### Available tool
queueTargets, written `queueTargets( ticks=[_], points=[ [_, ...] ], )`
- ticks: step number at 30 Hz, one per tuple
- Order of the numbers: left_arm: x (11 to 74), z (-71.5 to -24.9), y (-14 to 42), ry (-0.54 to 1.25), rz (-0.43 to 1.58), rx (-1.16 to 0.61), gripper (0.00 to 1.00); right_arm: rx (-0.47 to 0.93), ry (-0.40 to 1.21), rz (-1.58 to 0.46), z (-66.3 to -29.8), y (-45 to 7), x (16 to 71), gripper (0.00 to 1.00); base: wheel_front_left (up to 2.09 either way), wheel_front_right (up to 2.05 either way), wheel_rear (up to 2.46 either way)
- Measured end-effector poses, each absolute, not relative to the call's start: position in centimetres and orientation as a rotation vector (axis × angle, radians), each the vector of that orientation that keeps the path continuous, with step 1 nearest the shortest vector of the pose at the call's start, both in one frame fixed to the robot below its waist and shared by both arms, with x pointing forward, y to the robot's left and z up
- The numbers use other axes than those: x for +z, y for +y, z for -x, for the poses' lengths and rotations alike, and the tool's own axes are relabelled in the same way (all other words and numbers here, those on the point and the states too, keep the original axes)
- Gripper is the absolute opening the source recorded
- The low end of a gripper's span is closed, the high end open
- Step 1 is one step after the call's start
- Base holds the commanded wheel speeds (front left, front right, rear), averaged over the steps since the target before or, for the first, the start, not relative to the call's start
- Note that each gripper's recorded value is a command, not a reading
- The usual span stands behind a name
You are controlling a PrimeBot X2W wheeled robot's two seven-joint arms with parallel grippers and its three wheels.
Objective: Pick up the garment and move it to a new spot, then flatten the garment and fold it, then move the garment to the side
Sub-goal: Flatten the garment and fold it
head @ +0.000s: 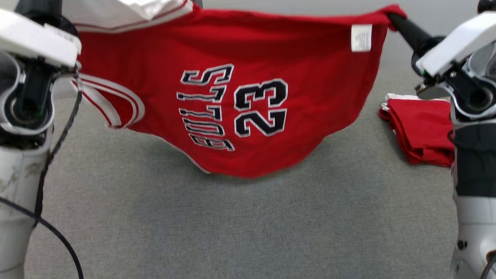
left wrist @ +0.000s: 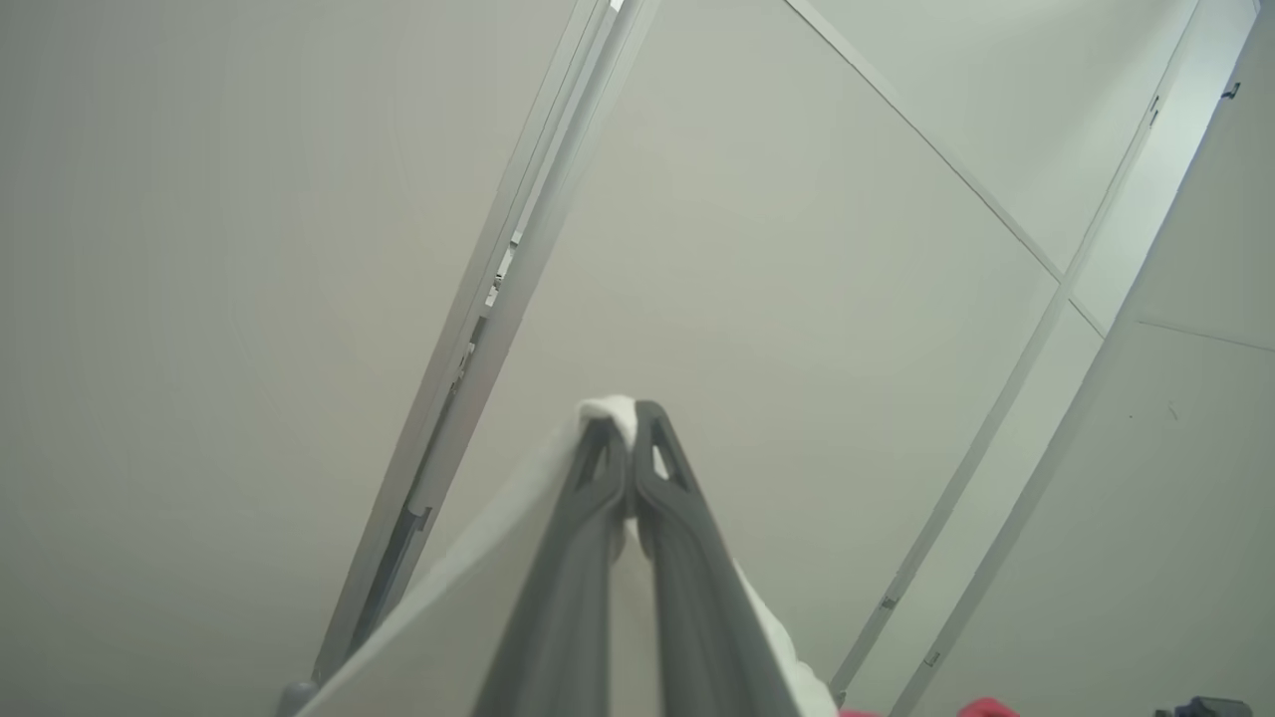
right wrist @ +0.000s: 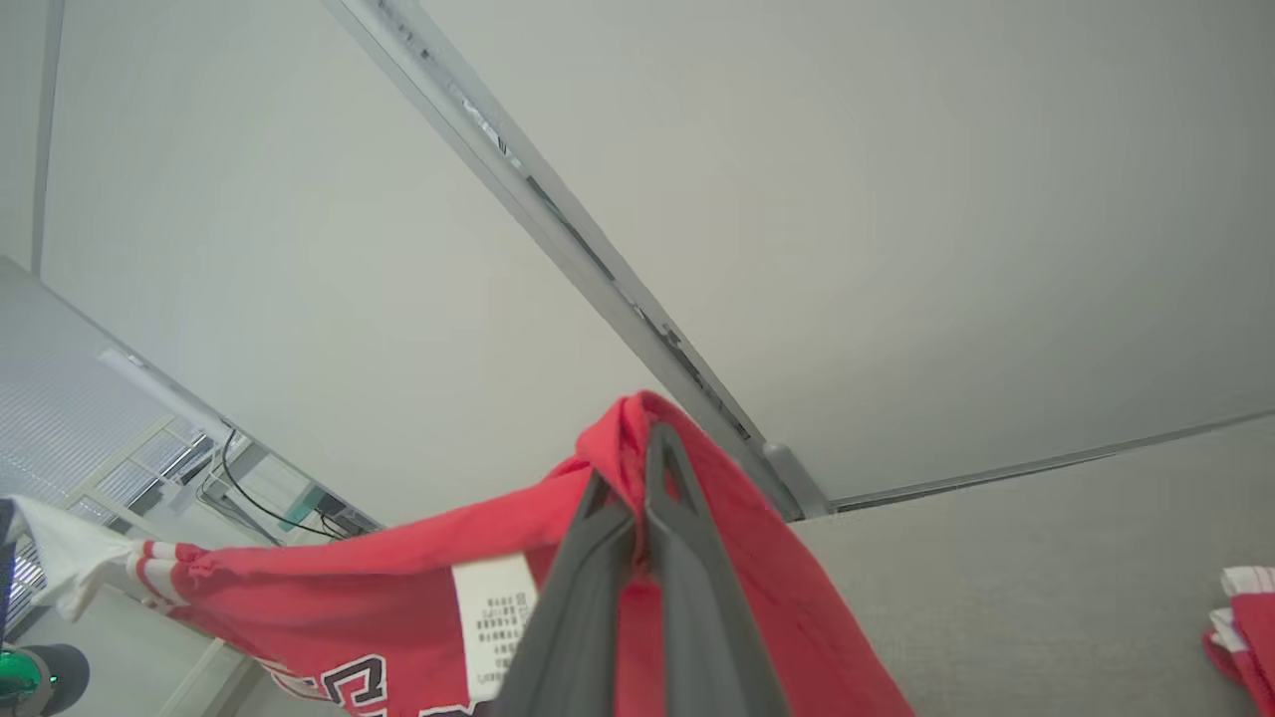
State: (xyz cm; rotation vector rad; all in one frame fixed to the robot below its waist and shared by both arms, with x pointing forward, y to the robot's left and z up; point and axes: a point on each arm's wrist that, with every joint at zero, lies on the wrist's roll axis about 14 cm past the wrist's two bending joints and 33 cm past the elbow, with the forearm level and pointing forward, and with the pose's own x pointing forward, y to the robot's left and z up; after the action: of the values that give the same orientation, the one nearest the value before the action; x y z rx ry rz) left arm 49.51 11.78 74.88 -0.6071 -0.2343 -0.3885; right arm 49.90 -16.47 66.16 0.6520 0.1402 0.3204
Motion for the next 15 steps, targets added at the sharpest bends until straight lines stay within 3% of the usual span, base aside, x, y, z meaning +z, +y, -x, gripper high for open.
queueTargets(
  ticks=[8,15],
  points=[
    [79.0,-55.9,12.6,-0.284,0.474,-0.300,0.00,0.257,0.041,-0.844,-56.7,-16.9,71.0,0.00,0.00,0.00,0.00],
    [80.3,-59.2,12.6,-0.315,0.443,-0.281,0.00,0.243,0.083,-0.809,-60.0,-14.7,72.0,0.00,0.00,0.00,0.00]
  ],
)
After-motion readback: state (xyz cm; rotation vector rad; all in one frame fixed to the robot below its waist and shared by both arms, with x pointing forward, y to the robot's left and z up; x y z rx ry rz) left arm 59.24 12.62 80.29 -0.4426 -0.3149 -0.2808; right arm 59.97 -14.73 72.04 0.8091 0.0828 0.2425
